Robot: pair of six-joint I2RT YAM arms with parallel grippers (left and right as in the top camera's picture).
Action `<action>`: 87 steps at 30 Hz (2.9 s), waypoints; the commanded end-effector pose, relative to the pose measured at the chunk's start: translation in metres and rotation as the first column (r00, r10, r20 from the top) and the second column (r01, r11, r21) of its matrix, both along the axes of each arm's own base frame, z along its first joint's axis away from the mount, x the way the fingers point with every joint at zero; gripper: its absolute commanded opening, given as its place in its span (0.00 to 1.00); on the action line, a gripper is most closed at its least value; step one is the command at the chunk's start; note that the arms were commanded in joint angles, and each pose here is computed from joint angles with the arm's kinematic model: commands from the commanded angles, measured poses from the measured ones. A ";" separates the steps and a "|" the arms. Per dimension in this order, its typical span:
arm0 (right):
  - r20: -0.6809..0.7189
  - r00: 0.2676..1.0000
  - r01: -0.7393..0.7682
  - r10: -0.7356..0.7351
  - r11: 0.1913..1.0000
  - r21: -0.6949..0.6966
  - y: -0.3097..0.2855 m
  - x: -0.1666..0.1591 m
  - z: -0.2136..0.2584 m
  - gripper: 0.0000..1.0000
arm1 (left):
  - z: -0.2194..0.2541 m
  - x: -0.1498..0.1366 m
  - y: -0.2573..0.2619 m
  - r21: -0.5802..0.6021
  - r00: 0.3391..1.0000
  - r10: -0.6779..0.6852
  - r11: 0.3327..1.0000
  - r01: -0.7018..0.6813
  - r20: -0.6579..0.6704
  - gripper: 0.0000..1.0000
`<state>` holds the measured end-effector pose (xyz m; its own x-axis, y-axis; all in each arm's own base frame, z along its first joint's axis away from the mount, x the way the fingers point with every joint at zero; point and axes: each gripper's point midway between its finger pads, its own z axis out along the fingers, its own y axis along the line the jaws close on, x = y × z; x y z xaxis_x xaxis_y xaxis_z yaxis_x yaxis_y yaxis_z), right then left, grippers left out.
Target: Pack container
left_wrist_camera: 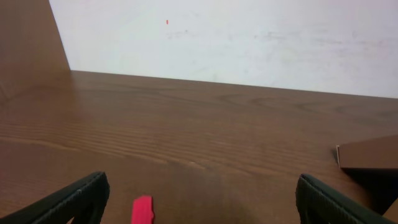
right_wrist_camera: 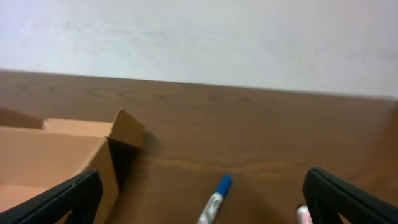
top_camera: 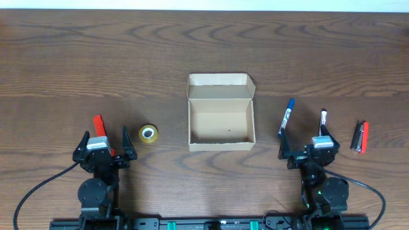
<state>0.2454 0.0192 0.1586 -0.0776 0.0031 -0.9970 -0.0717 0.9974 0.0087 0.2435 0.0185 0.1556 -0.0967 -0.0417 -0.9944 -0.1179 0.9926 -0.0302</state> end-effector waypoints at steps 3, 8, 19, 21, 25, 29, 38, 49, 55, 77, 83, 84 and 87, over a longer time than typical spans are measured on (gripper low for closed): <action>-0.053 0.996 0.086 -0.078 0.982 0.170 -0.016 0.004 -0.005 0.99 | -0.018 -0.001 0.002 0.010 0.999 0.013 1.000 -0.013 -0.051 0.95; -0.193 0.971 0.174 -0.141 0.971 0.164 -0.038 0.017 -0.005 0.99 | -0.018 -0.001 0.002 0.010 0.999 0.013 1.000 -0.013 -0.051 0.95; -0.676 0.736 0.174 0.038 0.954 0.242 -0.060 0.130 -0.003 0.99 | -0.018 -0.001 0.002 0.010 0.999 0.014 1.000 -0.013 -0.053 0.95; -0.782 0.620 0.202 0.067 0.949 0.241 -0.063 0.140 -0.013 0.99 | -0.018 -0.001 0.002 0.010 0.999 0.013 1.000 -0.013 -0.053 0.95; -0.904 0.412 0.237 0.117 0.944 0.230 -0.062 0.135 -0.027 0.99 | -0.018 -0.001 0.002 0.010 0.999 0.013 1.000 -0.013 -0.053 0.95; -0.926 0.328 0.289 0.185 0.914 0.285 -0.052 0.128 -0.034 0.99 | -0.018 -0.001 0.002 0.010 0.999 0.013 1.000 -0.013 -0.052 0.95; -0.970 0.224 0.224 0.097 0.963 0.148 -0.045 0.109 -0.045 0.99 | -0.018 -0.001 0.002 0.010 0.999 0.014 1.000 -0.013 -0.051 0.95; -0.983 0.179 0.072 0.027 0.997 0.040 -0.003 0.110 -0.062 0.99 | -0.018 -0.001 0.002 0.010 0.999 0.014 1.000 -0.013 -0.051 0.95; -0.985 0.174 0.144 0.021 0.988 0.047 -0.004 0.118 -0.082 0.96 | -0.018 -0.001 0.002 0.010 0.999 0.014 1.000 -0.013 -0.052 0.95; -0.999 0.031 0.336 -0.038 0.941 -0.026 -0.011 0.086 -0.151 0.99 | -0.018 -0.001 0.002 0.009 0.999 0.013 1.000 -0.013 -0.051 0.95; -0.999 0.012 0.344 -0.039 0.939 -0.033 -0.011 0.072 -0.167 0.99 | -0.018 -0.001 0.002 0.009 0.999 0.013 1.000 -0.013 -0.051 0.95; -0.999 0.012 0.346 -0.039 0.938 -0.033 -0.011 0.071 -0.169 0.99 | -0.018 -0.001 0.002 0.009 0.999 0.013 1.000 -0.012 -0.052 0.95; -0.999 0.006 0.352 -0.040 0.935 -0.035 -0.011 0.065 -0.176 0.93 | -0.018 -0.001 0.002 0.009 0.999 0.013 1.000 -0.012 -0.052 0.95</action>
